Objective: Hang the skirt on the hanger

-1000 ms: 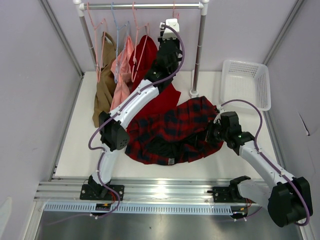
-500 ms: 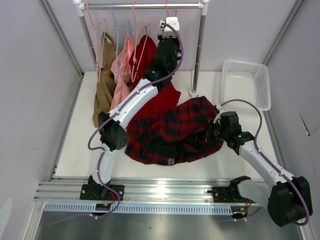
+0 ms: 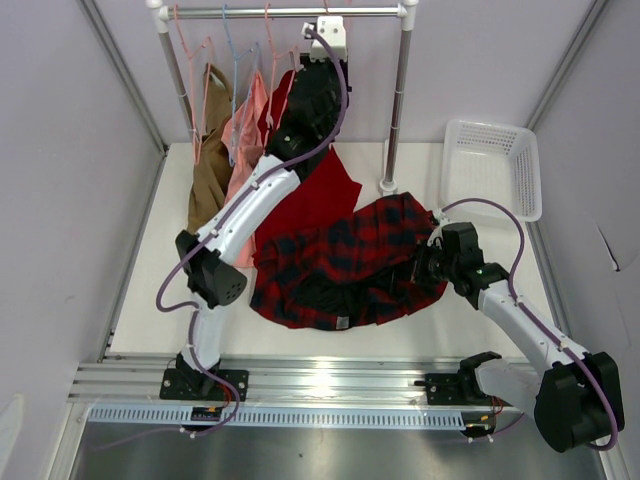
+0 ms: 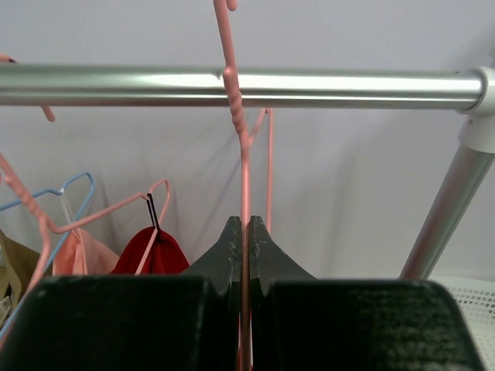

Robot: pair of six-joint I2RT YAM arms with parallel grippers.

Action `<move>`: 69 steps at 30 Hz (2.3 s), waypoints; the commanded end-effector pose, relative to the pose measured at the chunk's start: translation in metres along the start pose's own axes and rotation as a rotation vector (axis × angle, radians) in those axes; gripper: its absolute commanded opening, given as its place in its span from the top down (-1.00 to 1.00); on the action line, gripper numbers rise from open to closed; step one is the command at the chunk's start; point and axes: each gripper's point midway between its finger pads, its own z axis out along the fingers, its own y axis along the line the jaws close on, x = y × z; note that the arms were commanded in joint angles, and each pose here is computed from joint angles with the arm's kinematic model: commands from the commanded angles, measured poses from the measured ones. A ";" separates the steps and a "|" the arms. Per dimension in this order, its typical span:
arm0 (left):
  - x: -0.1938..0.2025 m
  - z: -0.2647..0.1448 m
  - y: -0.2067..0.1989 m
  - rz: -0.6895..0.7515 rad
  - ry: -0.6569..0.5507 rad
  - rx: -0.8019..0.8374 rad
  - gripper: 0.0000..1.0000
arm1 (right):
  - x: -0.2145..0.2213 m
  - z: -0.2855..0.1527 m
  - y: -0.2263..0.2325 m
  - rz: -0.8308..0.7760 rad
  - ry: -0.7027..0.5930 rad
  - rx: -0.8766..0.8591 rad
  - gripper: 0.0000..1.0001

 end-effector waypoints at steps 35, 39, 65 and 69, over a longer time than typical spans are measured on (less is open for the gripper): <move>0.032 -0.310 0.041 -0.062 0.417 0.833 1.00 | -0.022 -0.004 0.008 -0.016 -0.012 0.003 1.00; 0.052 -0.355 0.042 -0.105 0.491 0.945 1.00 | -0.023 -0.010 0.008 -0.003 -0.015 0.025 0.94; 0.164 -0.386 0.015 -0.168 0.773 0.962 1.00 | -0.004 -0.019 -0.031 0.081 -0.030 0.270 0.26; 0.152 -0.391 0.011 -0.198 0.749 1.003 1.00 | -0.005 -0.012 -0.040 0.083 -0.027 0.311 0.41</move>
